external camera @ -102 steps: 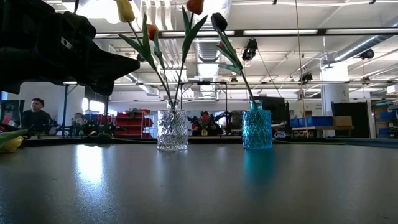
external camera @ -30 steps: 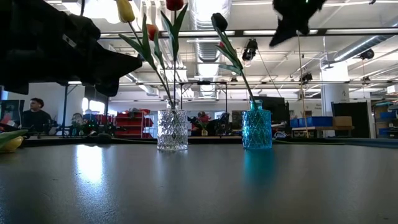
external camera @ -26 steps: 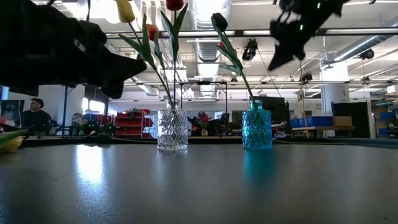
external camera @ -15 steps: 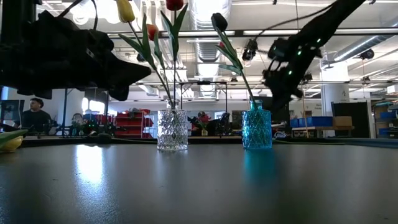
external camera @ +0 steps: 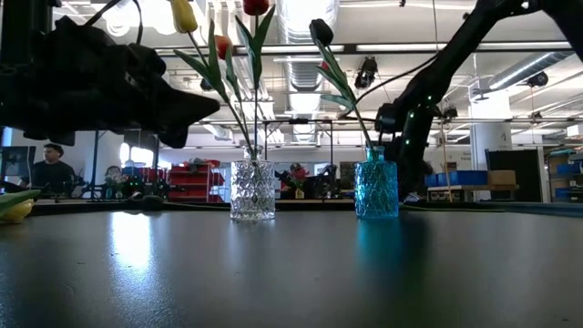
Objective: Sort flowers into vase by color
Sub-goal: Put the red flower into the blue vase
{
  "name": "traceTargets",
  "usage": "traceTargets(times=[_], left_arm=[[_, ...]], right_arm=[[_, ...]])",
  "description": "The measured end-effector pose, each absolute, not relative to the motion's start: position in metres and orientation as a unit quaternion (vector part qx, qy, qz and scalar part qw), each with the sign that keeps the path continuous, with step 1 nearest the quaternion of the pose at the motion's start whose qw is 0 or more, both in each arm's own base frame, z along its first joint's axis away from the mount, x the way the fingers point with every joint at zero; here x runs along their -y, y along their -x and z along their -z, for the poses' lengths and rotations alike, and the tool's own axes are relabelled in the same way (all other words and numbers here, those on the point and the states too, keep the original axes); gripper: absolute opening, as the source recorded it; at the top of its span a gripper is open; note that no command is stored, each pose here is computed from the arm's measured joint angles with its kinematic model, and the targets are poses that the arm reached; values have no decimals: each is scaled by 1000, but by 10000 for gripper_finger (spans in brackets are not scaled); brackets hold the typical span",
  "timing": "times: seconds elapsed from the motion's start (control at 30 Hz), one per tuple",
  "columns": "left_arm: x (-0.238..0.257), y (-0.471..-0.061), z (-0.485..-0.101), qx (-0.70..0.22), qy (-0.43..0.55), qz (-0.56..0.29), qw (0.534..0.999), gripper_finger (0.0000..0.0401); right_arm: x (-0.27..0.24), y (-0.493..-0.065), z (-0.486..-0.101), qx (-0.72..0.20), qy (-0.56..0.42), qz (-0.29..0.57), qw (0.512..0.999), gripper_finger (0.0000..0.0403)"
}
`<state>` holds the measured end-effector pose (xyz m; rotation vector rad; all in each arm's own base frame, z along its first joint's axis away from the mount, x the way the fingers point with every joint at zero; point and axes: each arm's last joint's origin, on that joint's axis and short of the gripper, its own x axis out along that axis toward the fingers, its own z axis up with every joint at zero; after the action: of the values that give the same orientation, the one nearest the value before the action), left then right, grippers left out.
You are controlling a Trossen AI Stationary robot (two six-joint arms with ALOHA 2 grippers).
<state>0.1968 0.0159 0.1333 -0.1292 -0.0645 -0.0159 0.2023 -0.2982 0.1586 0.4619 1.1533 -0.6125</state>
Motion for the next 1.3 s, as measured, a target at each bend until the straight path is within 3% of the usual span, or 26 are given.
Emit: traceTargets(times=[0.3, 0.5, 0.63, 0.83, 1.03, 1.3], left_arm=[[-16, -196, -132, 30, 65, 8, 997, 0], [-16, -195, -132, 28, 65, 7, 997, 0], [-16, -195, -132, 28, 65, 3, 997, 0], [-16, -195, -132, 28, 62, -2, 998, 0], [-16, -195, -132, 28, 59, -3, 998, 0], [-18, -195, -132, 29, 58, -19, 998, 0]], right_arm=[[301, -205, -144, -539, -231, 258, 768, 122], [303, -206, -142, -541, -228, 254, 769, 59], [302, -207, -163, -520, -209, 254, 789, 18], [285, -198, -236, -415, -166, 271, 853, 15], [242, -180, -308, -239, -110, 323, 909, 14], [157, -159, -321, -9, -90, 290, 953, 13]])
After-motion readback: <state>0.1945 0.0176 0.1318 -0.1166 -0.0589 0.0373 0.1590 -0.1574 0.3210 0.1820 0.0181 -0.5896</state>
